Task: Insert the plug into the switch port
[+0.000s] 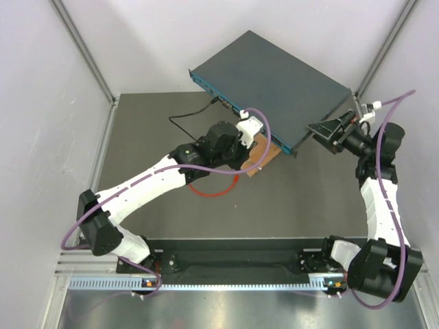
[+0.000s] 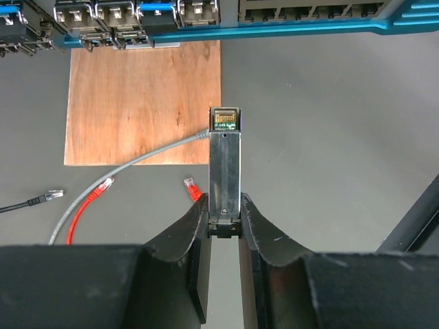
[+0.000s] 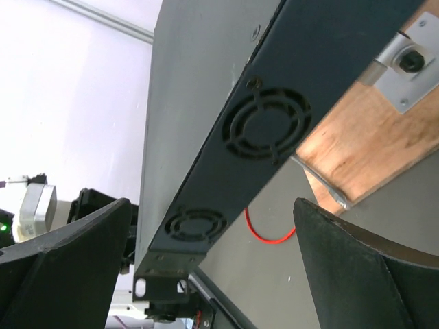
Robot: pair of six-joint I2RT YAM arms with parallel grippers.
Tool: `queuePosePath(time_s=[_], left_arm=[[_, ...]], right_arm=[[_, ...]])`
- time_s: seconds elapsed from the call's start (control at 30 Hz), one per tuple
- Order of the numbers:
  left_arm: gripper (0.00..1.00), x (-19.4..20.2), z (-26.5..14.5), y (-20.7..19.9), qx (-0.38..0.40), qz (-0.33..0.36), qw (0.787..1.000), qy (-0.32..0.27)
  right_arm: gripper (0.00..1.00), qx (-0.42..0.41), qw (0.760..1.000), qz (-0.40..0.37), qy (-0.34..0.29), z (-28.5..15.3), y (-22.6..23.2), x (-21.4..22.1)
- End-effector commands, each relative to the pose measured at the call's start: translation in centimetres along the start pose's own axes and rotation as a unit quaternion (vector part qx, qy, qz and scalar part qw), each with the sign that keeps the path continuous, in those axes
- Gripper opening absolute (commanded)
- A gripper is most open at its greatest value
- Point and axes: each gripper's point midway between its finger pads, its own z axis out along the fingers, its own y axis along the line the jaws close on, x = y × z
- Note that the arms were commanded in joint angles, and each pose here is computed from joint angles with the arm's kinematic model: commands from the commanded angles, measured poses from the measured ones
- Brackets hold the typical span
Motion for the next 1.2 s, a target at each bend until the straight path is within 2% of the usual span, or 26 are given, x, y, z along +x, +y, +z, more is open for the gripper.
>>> queuePosePath(time_s=[0.0, 0.07, 0.17, 0.27, 0.3, 0.37, 0.4, 0.43, 0.47, 0.57, 0.6, 0.67, 1.17], left_arm=[[0.0, -3.3, -1.3, 0.3, -0.005, 0.002, 0.999, -0.042], [0.0, -3.5, -1.1, 0.2, -0.003, 0.006, 0.999, -0.043], [0.0, -4.2, -0.7, 0.7, -0.018, 0.006, 0.999, -0.047], [0.0, -4.6, -0.5, 1.0, -0.027, 0.02, 0.998, -0.047], [0.0, -4.7, -0.4, 1.0, -0.026, 0.02, 0.998, -0.046], [0.0, -4.6, 0.0, 1.1, -0.03, 0.02, 0.998, -0.042], [0.0, -4.5, 0.1, 1.1, -0.031, 0.018, 0.999, -0.038], [0.0, -4.4, 0.2, 1.2, -0.034, 0.018, 0.999, -0.036], [0.0, -4.2, 0.4, 1.2, -0.034, 0.018, 0.999, -0.032], [0.0, -3.9, 0.6, 1.1, -0.032, 0.018, 0.999, -0.028], [0.0, -4.0, 0.6, 1.2, -0.034, 0.017, 0.999, -0.029], [0.0, -3.9, 0.7, 1.2, -0.034, 0.021, 0.999, -0.027], [0.0, -5.4, 1.6, 3.2, -0.054, 0.021, 0.998, -0.034]], right_arm=[[1.0, -0.022, 0.999, -0.041, -0.02, 1.3, 1.0, -1.3], [1.0, -0.031, 0.998, -0.043, -0.015, 1.9, 1.3, -1.3], [0.95, -0.043, 0.998, -0.045, -0.005, 2.5, 1.9, -1.0], [0.79, -0.054, 0.997, -0.05, -0.001, 2.9, 2.5, -0.8], [0.68, -0.057, 0.997, -0.051, 0.0, 2.9, 2.6, -0.7], [0.55, -0.06, 0.997, -0.048, 0.003, 3.1, 2.7, -0.4], [0.44, -0.062, 0.997, -0.05, 0.003, 3.0, 2.8, -0.4], [0.39, -0.062, 0.997, -0.049, 0.004, 3.0, 2.8, -0.3], [0.3, -0.062, 0.997, -0.049, 0.004, 3.1, 2.7, -0.3], [0.18, -0.062, 0.997, -0.048, 0.006, 3.1, 2.8, -0.2], [0.09, -0.062, 0.997, -0.048, 0.007, 3.1, 2.8, -0.2], [0.0, -0.062, 0.997, -0.048, 0.007, 3.1, 2.8, -0.2], [0.0, -0.061, 0.997, -0.049, 0.01, 2.9, 2.9, 0.0]])
